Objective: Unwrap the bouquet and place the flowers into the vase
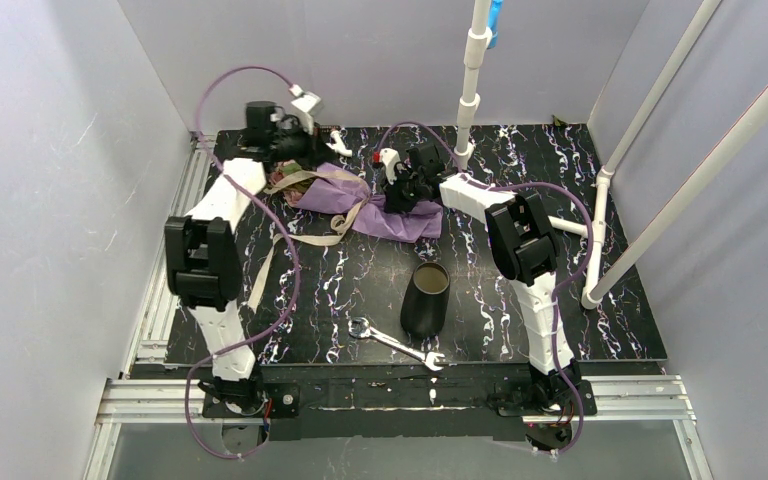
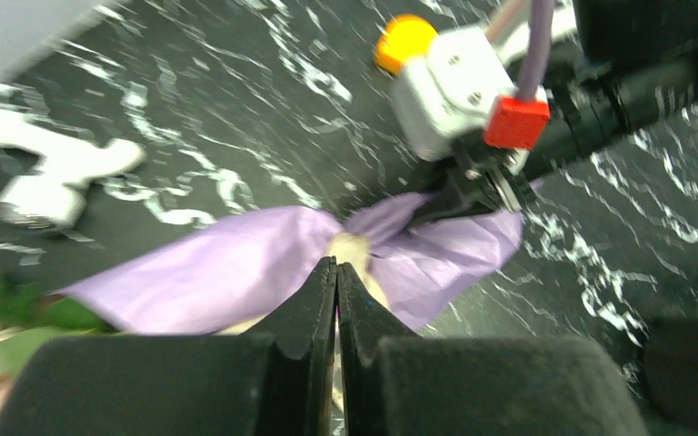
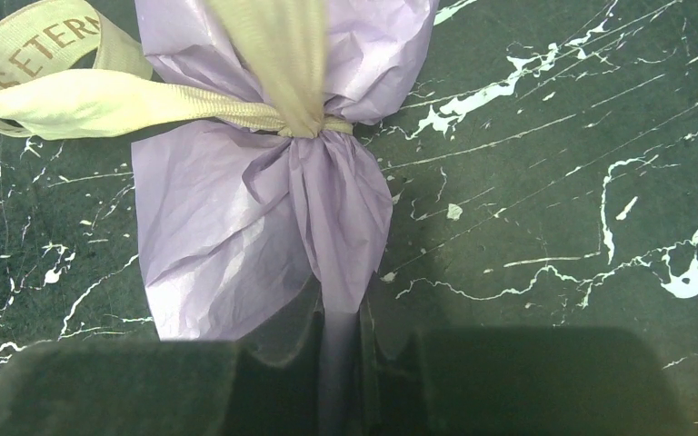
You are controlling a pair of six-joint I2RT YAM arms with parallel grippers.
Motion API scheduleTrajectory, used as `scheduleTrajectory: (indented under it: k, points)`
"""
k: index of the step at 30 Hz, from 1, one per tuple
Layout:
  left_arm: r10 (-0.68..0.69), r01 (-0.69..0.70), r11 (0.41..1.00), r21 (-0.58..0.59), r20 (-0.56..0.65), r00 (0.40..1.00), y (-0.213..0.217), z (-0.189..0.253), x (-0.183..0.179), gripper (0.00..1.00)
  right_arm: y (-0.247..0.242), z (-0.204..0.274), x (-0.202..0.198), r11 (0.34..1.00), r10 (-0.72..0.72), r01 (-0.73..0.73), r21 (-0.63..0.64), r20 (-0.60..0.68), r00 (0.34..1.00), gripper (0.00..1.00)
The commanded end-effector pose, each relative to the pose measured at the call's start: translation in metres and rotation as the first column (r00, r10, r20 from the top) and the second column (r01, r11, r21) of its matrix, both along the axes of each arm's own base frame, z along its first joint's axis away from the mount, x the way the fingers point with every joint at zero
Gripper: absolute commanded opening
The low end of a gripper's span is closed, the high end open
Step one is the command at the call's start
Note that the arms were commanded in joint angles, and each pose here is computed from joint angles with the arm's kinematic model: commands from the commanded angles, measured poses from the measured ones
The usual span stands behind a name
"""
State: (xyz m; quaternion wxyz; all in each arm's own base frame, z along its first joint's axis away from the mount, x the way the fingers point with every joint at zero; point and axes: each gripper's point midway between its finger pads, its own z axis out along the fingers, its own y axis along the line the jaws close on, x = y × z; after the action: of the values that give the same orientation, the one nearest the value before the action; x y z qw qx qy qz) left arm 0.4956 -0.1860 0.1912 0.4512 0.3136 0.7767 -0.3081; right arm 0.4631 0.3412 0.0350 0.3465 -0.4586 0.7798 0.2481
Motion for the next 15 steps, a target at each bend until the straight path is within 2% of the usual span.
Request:
scheduleTrajectory:
  k: [1,4,6,7,8,9,10,12,15]
  points:
    - [0.071,-0.050,0.991,-0.121,0.176,0.982,0.023,0.088,-0.002,0.00,-0.047,-0.072,-0.028,0.978,-0.066,0.034,-0.204,-0.153,0.986,0.01]
    - [0.045,-0.029,0.993,-0.116,0.142,0.989,0.017,0.086,-0.008,0.00,-0.044,-0.071,-0.029,0.981,-0.061,0.029,-0.192,-0.160,0.985,0.01]
    - [-0.003,0.008,0.999,-0.034,0.150,0.989,0.012,0.070,-0.013,0.00,-0.041,-0.069,-0.030,0.984,-0.052,0.023,-0.176,-0.164,0.985,0.01]
    - [-0.035,0.034,0.999,0.014,0.162,0.986,0.011,0.063,-0.015,0.12,-0.039,-0.067,-0.030,0.986,-0.047,0.019,-0.166,-0.168,0.985,0.01]
    - [-0.065,0.058,0.997,0.049,0.168,0.984,0.011,0.057,-0.016,0.42,-0.038,-0.066,-0.031,0.987,-0.041,0.014,-0.159,-0.171,0.984,0.01]
    - [-0.094,0.080,0.993,0.083,0.182,0.979,0.010,0.052,-0.015,0.57,-0.037,-0.066,-0.032,0.988,-0.036,0.009,-0.153,-0.175,0.984,0.01]
    - [-0.119,0.097,0.988,0.119,0.198,0.973,0.010,0.045,-0.012,0.63,-0.036,-0.065,-0.033,0.989,-0.034,0.007,-0.146,-0.179,0.983,0.01]
    - [-0.211,0.151,0.962,0.226,0.270,0.940,0.009,0.031,-0.006,0.65,-0.034,-0.064,-0.035,0.991,-0.026,0.001,-0.133,-0.192,0.981,0.01]
    - [-0.304,0.195,0.922,0.336,0.312,0.900,0.006,0.006,0.009,0.65,-0.032,-0.062,-0.037,0.993,-0.017,-0.008,-0.120,-0.200,0.980,0.01]
